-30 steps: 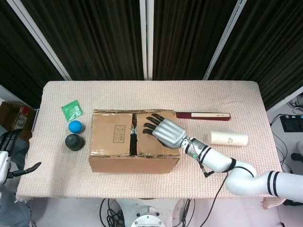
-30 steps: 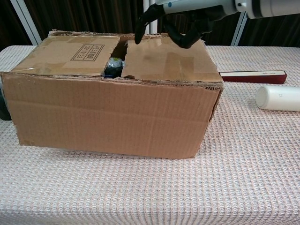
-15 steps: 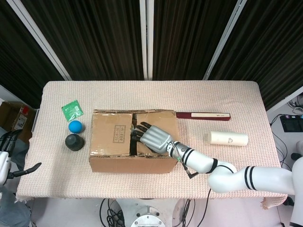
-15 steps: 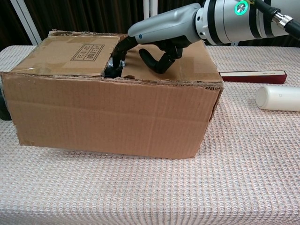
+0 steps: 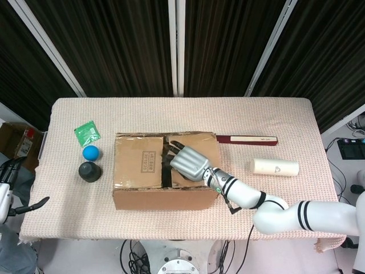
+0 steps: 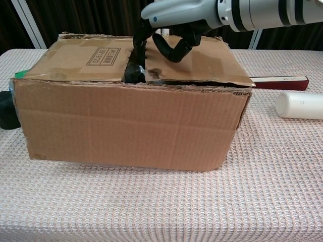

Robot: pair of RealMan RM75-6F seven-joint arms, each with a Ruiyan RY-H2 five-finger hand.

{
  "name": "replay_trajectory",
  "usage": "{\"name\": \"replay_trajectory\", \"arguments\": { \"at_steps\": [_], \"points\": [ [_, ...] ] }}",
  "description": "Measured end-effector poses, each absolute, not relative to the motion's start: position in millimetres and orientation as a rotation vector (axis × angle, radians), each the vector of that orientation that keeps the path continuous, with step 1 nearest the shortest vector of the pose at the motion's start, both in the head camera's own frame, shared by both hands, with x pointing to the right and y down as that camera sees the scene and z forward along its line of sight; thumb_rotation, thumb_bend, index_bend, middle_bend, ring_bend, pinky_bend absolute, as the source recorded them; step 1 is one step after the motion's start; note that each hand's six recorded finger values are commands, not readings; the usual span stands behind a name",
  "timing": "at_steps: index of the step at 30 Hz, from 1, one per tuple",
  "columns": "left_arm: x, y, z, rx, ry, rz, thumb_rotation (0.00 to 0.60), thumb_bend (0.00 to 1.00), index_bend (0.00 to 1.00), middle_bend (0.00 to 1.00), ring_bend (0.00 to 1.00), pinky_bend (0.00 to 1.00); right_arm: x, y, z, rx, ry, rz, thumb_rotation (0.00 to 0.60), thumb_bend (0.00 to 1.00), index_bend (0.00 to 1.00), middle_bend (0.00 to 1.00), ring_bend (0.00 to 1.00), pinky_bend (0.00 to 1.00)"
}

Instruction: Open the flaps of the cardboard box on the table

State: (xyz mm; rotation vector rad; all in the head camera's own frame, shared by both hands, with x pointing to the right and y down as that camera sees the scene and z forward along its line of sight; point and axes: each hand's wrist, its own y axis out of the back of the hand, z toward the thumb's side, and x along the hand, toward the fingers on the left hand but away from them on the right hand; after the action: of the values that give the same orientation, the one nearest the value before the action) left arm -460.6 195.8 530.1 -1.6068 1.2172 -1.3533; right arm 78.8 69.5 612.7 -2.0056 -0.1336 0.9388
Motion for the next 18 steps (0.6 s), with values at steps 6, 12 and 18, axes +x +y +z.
{"name": "replay_trajectory", "arguments": {
  "at_steps": [6, 12, 18],
  "points": [
    [-457.9, 194.3, 530.7, -1.613, 1.212, -1.349, 0.347, 0.02, 0.08, 0.12, 0.09, 0.18, 89.1, 56.5, 587.0, -2.001, -0.215, 0.92, 0.6, 0.96, 0.46, 0.3, 0.0, 0.0],
    [-453.8, 191.6, 529.7, -1.619, 1.2, -1.34, 0.344, 0.02, 0.08, 0.12, 0.09, 0.18, 116.7, 42.0, 555.3, -1.979, -0.319, 0.92, 0.6, 0.96, 0.46, 0.3, 0.0, 0.0],
    [-447.0, 189.7, 531.1, -1.632, 1.183, -1.334, 0.344, 0.02, 0.08, 0.12, 0.09, 0.18, 155.6, 31.9, 526.0, -1.967, -0.427, 0.934, 0.6, 0.97, 0.46, 0.3, 0.0, 0.0]
  ]
}}
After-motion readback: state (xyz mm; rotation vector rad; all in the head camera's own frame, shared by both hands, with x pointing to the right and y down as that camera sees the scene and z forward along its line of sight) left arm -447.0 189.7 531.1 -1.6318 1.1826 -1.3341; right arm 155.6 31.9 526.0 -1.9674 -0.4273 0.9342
